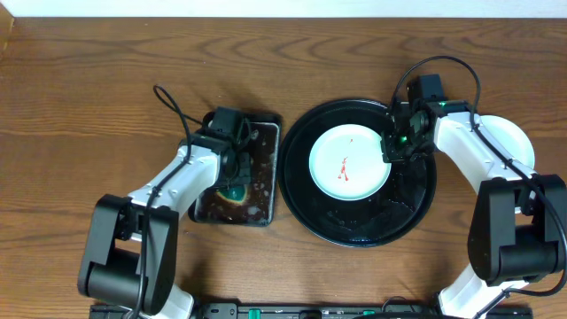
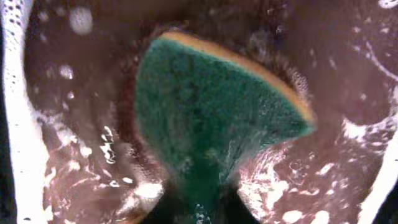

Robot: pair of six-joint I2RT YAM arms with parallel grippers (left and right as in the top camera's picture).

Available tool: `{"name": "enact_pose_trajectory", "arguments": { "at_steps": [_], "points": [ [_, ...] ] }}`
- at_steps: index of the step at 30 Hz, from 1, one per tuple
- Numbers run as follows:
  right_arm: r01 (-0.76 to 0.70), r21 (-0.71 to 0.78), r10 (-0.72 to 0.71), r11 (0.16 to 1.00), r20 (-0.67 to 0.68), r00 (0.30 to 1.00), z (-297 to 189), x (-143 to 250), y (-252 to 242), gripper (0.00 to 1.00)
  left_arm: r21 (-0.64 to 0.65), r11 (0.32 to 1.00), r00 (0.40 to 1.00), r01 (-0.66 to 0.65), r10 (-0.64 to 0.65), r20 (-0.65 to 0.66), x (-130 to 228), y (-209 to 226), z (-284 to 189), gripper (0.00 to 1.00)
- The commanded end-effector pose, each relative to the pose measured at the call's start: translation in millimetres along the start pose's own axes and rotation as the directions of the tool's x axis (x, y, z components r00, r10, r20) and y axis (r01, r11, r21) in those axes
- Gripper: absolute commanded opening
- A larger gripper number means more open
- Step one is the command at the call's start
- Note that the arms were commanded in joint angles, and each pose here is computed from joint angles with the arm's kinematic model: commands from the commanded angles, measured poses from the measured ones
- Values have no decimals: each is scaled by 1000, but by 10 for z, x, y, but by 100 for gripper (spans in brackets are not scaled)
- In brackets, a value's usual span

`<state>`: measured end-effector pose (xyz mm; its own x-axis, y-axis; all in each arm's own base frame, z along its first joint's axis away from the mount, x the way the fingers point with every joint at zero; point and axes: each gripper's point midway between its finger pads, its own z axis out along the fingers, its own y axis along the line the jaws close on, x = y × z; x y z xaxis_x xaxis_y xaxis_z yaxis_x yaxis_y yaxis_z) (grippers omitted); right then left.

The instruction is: Clean dirty plates on tray and stack at the side

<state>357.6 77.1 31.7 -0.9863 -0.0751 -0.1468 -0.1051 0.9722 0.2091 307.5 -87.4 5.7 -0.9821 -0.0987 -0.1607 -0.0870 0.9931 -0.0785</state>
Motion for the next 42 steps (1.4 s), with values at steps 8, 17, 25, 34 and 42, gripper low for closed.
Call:
{"name": "enact_pose_trajectory", "arguments": {
  "at_steps": [8, 17, 25, 34, 42],
  "points": [
    [6, 17, -6, 1000, -21, 1000, 54, 46, -22, 1, -7, 1000, 1000, 19, -19, -6, 17, 23, -62, 7],
    [8, 23, -7, 1000, -13, 1000, 55, 27, -29, 1, 225, 974, 986, -19, -19, 167, -283, -371, -641, 7],
    [8, 23, -7, 1000, -11, 1000, 54, 22, -32, 1, 477, 879, 979, 2, -99, 177, -484, -463, -897, 7],
    [7, 23, -7, 1000, -11, 1000, 54, 22, -31, 1, 782, 621, 979, -46, -128, 160, -580, -454, -1380, 7],
    [8, 23, -7, 1000, -11, 1000, 54, 22, -31, 1, 880, 467, 977, -89, -129, 168, -563, -402, -1664, 7]
  ]
}}
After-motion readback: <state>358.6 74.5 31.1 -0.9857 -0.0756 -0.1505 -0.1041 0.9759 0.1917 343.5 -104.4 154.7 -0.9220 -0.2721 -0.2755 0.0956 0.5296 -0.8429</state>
